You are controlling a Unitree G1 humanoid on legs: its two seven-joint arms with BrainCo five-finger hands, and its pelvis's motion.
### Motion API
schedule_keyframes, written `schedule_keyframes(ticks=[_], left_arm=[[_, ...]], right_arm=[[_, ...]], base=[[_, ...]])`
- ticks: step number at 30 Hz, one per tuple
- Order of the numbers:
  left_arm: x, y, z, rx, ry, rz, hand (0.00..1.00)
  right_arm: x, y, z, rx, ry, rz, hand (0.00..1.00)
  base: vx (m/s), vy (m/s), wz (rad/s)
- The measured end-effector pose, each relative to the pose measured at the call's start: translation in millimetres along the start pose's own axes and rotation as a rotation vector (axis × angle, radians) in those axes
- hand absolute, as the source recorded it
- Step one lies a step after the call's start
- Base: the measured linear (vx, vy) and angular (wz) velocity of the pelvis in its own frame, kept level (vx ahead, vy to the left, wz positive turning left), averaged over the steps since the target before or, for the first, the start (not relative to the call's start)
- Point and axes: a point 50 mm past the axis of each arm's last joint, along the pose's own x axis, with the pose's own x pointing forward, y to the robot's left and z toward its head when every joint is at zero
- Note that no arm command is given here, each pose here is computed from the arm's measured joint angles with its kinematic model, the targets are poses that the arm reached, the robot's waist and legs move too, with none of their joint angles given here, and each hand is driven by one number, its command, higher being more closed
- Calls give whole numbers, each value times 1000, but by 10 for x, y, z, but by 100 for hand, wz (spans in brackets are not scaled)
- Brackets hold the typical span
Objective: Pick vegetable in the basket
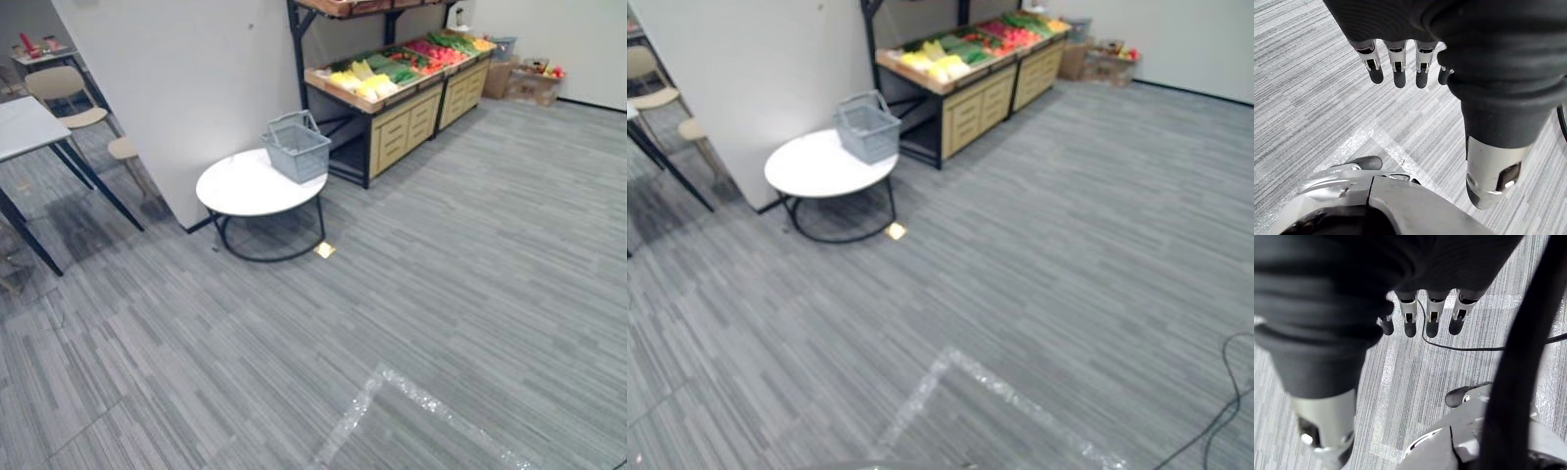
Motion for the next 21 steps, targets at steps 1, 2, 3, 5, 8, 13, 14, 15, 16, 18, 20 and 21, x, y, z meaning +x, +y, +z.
schedule_keyframes(ticks=[1, 2, 3, 5, 8, 13, 14, 15, 16, 18, 20, 21], left_arm=[[0, 2, -5, -14, 3, 4, 0], [-1, 5, -11, -18, 6, 6, 0], [1, 10, -16, -25, 11, 10, 0], [6, 14, -5, -29, 12, 16, 0], [8, 17, 4, -30, 9, 26, 0], [8, 16, 5, -40, 10, 28, 0], [8, 13, 6, -40, 10, 27, 0], [9, 11, 9, -40, 9, 26, 0], [9, 10, 13, -39, 8, 25, 0], [13, 3, 30, -37, 3, 22, 0], [14, 2, 34, -33, 2, 21, 0], [14, 2, 34, -30, 1, 21, 0]], right_arm=[[0, -1, 2, -1, -1, -2, 0], [1, 2, 6, -1, -2, -2, 0], [5, 15, 25, -3, -6, -1, 0], [10, 31, 47, -11, -12, 0, 0], [15, 49, 80, -11, -21, 3, 0], [21, 65, 113, -14, -30, 3, 0], [21, 64, 114, -14, -31, 1, 0], [21, 62, 115, -16, -32, -2, 0], [20, 61, 113, -17, -32, -3, 0], [18, 52, 102, -20, -31, -7, 0], [18, 55, 115, -53, -43, -7, 0], [18, 59, 124, -68, -51, -6, 0]], base=[[71, 1, 0], [114, -3, 2], [83, -11, 1], [53, -22, 0], [-6, -11, 0], [-38, -40, 0], [-44, -33, 0], [-45, -32, 0], [-41, -32, 0], [-35, -35, 1], [-11, -15, 0], [0, 0, 0]])
